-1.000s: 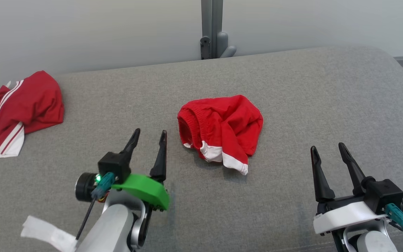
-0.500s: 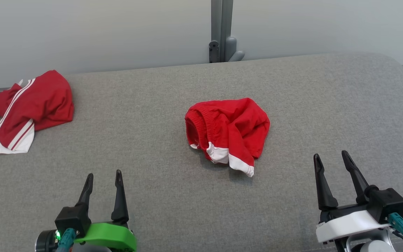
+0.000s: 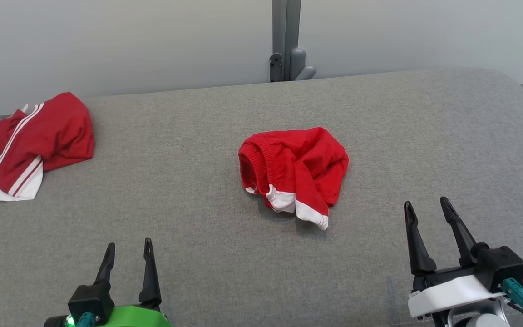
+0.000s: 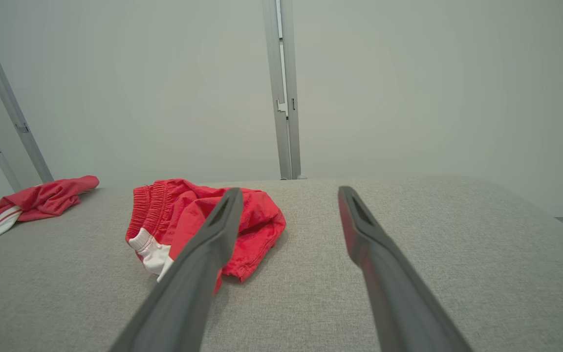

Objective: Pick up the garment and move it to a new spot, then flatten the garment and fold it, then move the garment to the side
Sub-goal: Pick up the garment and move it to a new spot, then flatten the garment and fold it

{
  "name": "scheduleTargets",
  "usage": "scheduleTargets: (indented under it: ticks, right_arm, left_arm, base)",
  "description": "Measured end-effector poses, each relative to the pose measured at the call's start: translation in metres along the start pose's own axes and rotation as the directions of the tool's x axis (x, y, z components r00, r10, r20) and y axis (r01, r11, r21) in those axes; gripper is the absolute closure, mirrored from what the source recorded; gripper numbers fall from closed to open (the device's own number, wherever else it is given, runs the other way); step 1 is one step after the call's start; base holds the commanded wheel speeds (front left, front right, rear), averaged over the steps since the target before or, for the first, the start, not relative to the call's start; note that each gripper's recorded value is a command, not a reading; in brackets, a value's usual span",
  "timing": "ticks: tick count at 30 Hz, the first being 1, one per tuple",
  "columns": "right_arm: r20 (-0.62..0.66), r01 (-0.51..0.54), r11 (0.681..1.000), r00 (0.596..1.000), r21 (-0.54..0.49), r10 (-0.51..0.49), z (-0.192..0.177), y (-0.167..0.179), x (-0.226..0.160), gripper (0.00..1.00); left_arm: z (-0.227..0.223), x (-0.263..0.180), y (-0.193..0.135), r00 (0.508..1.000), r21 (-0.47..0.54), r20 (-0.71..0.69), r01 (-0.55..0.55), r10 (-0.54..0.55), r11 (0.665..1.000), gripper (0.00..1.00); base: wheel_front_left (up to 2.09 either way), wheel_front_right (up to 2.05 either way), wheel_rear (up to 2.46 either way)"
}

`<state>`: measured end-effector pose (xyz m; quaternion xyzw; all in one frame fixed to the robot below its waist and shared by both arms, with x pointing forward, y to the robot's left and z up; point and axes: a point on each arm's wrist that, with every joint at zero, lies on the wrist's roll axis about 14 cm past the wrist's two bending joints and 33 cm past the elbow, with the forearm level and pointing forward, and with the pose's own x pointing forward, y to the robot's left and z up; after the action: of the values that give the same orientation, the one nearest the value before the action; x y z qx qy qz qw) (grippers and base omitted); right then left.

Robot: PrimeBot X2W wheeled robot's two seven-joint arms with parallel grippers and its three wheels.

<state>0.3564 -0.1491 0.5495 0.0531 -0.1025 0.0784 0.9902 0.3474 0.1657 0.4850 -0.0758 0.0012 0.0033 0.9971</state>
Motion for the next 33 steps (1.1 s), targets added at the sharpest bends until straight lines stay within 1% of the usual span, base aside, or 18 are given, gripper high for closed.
scheduleTargets:
  ticks: [13,20,23,26,27,30,33]
  right_arm:
    - [-0.017,0.002,1.000,1.000,0.003,-0.002,-0.005,-0.001,0.000,0.00]
    - [-0.035,0.000,1.000,0.999,0.012,0.001,-0.012,0.000,0.001,0.00]
    - [-0.041,0.001,1.000,0.999,0.014,0.000,-0.014,0.000,0.003,0.00]
    - [-0.042,0.002,1.000,0.999,0.014,-0.001,-0.015,-0.001,0.005,0.00]
    - [-0.042,0.002,1.000,0.999,0.014,-0.001,-0.015,-0.001,0.005,0.00]
    - [-0.042,0.007,1.000,0.999,0.013,-0.007,-0.016,-0.003,0.007,0.00]
    - [-0.037,0.015,1.000,0.999,0.010,-0.015,-0.014,-0.006,0.009,0.00]
  left_arm:
    - [-0.006,0.000,-0.002,1.000,0.008,-0.017,0.018,-0.018,1.000,0.00]
    - [-0.006,0.005,-0.015,0.998,0.006,-0.020,0.059,-0.059,0.998,0.00]
    - [-0.007,0.010,-0.031,0.992,0.008,-0.023,0.121,-0.121,0.993,0.00]
    - [-0.007,0.018,-0.054,0.979,0.024,-0.026,0.202,-0.202,0.979,0.00]
    - [-0.007,0.018,-0.054,0.979,0.024,-0.026,0.202,-0.202,0.979,0.00]
    - [-0.011,0.027,-0.082,0.953,0.039,-0.042,0.301,-0.299,0.953,0.00]
    - [-0.014,0.035,-0.112,0.915,0.057,-0.062,0.402,-0.399,0.914,0.00]
  base:
    - [0.00,0.00,0.00]
    - [0.00,0.00,0.00]
    - [0.00,0.00,0.00]
    - [0.00,0.00,0.00]
    - [0.00,0.00,0.00]
    - [0.00,0.00,0.00]
    - [0.00,0.00,0.00]
